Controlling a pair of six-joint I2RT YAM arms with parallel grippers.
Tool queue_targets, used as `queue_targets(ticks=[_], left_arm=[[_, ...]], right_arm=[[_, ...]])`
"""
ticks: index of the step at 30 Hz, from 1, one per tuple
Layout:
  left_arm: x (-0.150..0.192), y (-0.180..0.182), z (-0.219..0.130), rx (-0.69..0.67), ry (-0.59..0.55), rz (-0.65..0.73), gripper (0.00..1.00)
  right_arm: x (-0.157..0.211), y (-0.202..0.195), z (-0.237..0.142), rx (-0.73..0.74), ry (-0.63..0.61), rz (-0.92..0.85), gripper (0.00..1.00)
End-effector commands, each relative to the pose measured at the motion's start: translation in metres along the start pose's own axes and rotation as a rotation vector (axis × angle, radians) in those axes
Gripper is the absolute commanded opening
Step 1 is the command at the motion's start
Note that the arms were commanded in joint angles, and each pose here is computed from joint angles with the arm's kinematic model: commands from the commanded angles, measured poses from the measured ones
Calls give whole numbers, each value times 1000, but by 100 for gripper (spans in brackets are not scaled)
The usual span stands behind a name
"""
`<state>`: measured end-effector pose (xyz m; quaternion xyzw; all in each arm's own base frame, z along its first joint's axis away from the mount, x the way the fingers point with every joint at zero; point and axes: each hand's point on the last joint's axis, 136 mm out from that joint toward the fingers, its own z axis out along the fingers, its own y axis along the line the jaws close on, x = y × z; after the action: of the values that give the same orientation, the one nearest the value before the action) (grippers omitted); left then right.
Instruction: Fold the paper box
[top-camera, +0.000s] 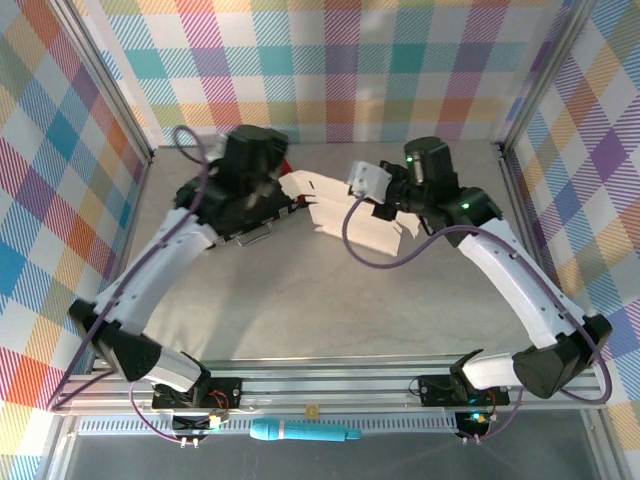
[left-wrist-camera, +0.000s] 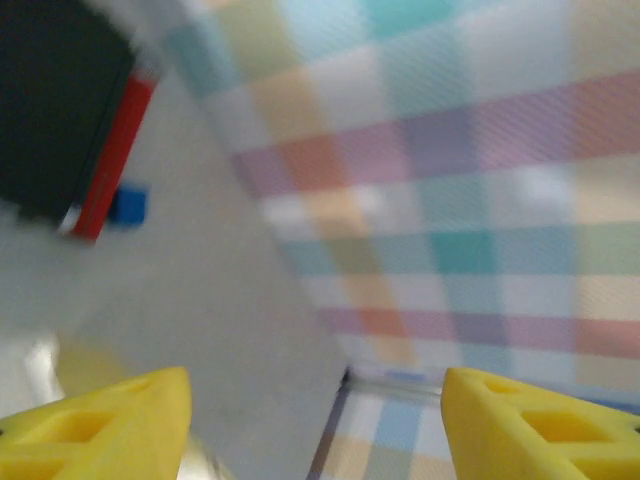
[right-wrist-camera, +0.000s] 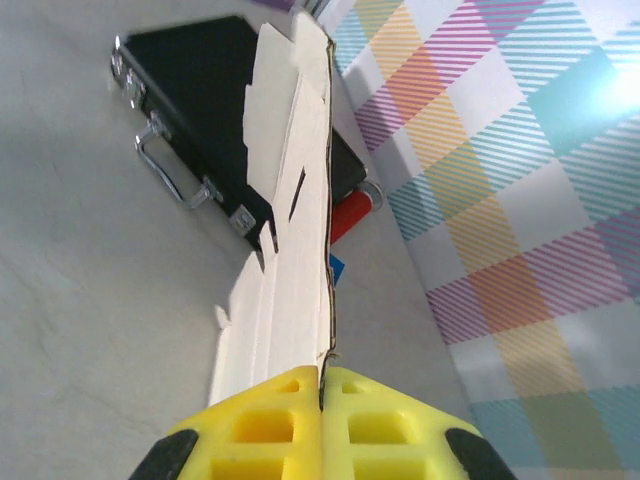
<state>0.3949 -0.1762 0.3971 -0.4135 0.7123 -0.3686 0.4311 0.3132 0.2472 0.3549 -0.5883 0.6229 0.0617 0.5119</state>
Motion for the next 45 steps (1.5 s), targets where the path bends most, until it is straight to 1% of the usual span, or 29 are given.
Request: queue_targets(ticks=[1,3,5,7,9,12,14,16,18,20,22,24,27,30,33,42,45], left_arm=[[-35,-55,-38,249,-58,349,58],[-37,-53,-40,247,-51,459,53],[-35,-48,-40,238,-39,527,47],[-29,-42,-35,234,-15,555,44],[-24,-35,-27,221,10,556,44],[-10,-22,-9,195,62,554,44],[-1,-14,3,177,99,551,44],[10,-6,14,157,151,529,44],[22,1,25,133,214,487,44],[36,11,38,91,279,412,41],[55,19,53,73,362,305,36],[74,23,66,64,431,219,33],[93,35,82,9,489,168,33],[102,46,96,-25,510,162,32],[110,43,105,-8,531,139,33],[146,51,112,-34,617,149,34],[151,56,110,-57,626,163,35]], right_arm=[[-29,18,-36,-134,-147,226,0],[-27,18,-43,-152,-161,299,0],[-20,18,-45,-160,-164,357,0],[-7,15,-42,-165,-144,424,0],[16,13,-30,-162,-94,476,0],[55,18,-6,-117,-6,439,0],[72,16,4,-40,8,370,0],[83,11,11,65,20,248,0],[90,9,17,118,47,143,0],[95,9,23,151,89,49,0],[99,9,27,167,109,-13,0],[103,10,31,162,117,-29,0],[104,13,34,150,113,-25,0],[106,17,37,136,116,-27,0],[108,18,38,133,120,-25,0],[110,17,42,135,123,-16,0],[110,18,43,130,125,-14,0]])
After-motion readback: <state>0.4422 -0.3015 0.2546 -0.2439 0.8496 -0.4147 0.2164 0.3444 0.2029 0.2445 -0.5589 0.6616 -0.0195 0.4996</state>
